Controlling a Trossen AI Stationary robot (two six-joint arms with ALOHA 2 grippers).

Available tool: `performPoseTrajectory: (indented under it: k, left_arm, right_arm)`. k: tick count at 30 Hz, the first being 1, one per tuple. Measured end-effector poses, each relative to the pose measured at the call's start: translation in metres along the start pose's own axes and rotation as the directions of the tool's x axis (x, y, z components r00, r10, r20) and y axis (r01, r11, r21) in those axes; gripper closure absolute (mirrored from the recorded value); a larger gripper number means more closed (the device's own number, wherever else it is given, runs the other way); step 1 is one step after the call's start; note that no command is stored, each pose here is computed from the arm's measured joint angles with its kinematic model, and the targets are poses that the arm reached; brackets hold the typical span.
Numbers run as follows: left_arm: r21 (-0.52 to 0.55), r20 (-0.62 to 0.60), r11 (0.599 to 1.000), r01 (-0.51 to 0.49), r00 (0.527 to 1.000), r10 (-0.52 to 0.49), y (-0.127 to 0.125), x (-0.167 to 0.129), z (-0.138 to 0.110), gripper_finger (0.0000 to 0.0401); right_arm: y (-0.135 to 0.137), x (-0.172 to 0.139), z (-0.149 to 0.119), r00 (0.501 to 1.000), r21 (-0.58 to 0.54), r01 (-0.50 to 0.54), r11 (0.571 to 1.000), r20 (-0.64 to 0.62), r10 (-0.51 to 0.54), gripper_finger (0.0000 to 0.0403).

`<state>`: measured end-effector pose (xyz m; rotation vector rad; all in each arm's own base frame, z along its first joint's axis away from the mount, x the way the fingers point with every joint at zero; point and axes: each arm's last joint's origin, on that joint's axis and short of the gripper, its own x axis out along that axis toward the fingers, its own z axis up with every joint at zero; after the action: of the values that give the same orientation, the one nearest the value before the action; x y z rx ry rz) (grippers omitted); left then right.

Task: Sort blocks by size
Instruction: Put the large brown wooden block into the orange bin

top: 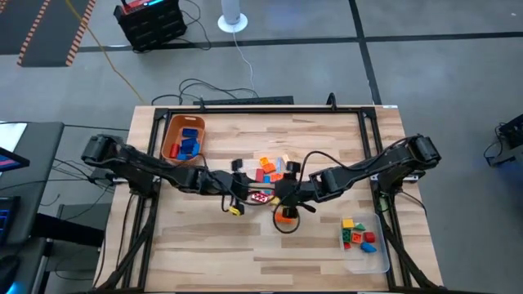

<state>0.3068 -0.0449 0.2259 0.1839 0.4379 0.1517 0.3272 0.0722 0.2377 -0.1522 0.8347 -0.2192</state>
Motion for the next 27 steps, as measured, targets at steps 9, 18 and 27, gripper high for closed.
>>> performPoseTrajectory:
  k: [9, 18, 27]
  left_arm:
    - [0.015, -0.393, 0.864, -0.503, 0.792, 0.468, 0.055, -0.068, -0.025, 0.0302]
    - [0.023, -0.747, 0.615, -0.788, 0.395, 0.534, 0.108, -0.103, -0.069, 0.0287]
    - [0.063, -0.733, 0.657, -0.751, 0.412, 0.541, 0.114, -0.100, -0.067, 0.0213]
  right_arm:
    - [-0.004, 0.002, -0.020, 0.988, 0.074, 0.054, 0.996, -0.148, -0.042, 0.0159]
    - [0.012, 0.018, -0.022, 0.997, 0.045, 0.017, 0.999, -0.077, -0.014, 0.0165]
    - [0.013, 0.012, -0.031, 0.987, 0.012, 0.021, 1.000, -0.158, -0.019, 0.0165]
